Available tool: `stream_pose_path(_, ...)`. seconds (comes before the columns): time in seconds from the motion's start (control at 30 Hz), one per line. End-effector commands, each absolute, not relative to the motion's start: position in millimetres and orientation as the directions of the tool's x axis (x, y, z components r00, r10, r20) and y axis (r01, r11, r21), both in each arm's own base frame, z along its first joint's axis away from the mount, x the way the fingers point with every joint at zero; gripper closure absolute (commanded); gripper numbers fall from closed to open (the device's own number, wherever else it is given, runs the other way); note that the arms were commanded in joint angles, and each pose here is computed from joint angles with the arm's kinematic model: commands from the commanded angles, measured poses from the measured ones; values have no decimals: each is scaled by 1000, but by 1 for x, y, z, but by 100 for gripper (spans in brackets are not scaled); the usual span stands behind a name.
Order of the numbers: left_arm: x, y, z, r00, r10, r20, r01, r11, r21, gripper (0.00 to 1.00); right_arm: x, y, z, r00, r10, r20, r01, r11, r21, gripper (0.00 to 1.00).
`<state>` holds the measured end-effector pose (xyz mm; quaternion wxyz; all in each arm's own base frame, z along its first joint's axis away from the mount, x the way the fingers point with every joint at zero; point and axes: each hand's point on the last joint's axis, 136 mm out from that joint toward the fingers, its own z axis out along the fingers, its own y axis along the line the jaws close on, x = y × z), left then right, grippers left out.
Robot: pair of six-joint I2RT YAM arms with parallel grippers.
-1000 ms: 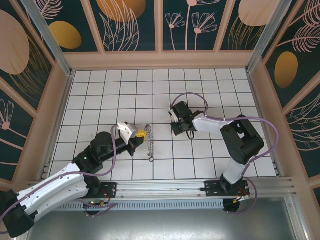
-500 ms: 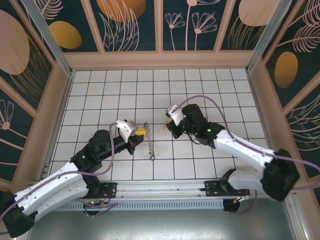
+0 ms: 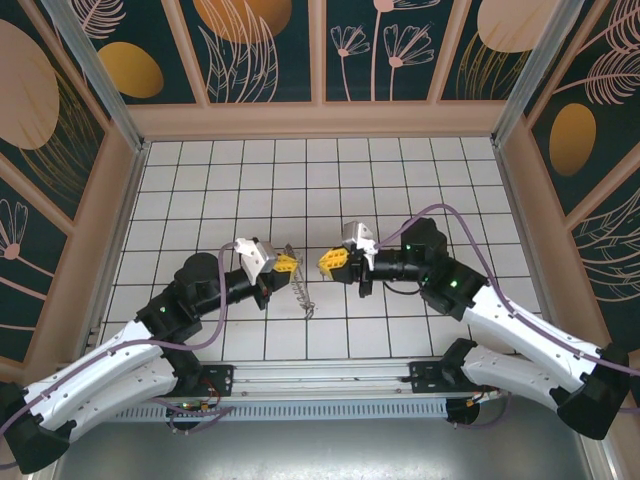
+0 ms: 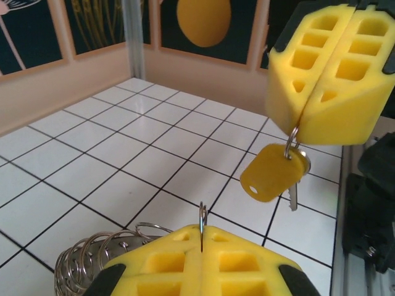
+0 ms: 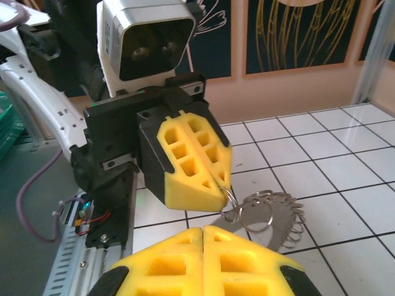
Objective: Put the keys on the keyring
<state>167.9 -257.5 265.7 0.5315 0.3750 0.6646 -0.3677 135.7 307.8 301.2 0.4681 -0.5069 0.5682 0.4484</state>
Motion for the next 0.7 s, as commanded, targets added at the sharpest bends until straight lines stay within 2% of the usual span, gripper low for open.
stream_pose_path(0.0,157,-266,292,-77,63,-995,928,369,-49,100,124,316,307,-4,-149,-989,-1000,24,1,100)
stream_pose_path(0.2,156,-270,290,-77,74,-994,937,347,-47,100,122,323,303,3,-156,-988,-1000,6,-4,100)
stream_pose_path(0.67,153,-274,288,-79,78,-994,947,317,-50,100,144,331,291,-27,-186,-982,-995,103,8,100)
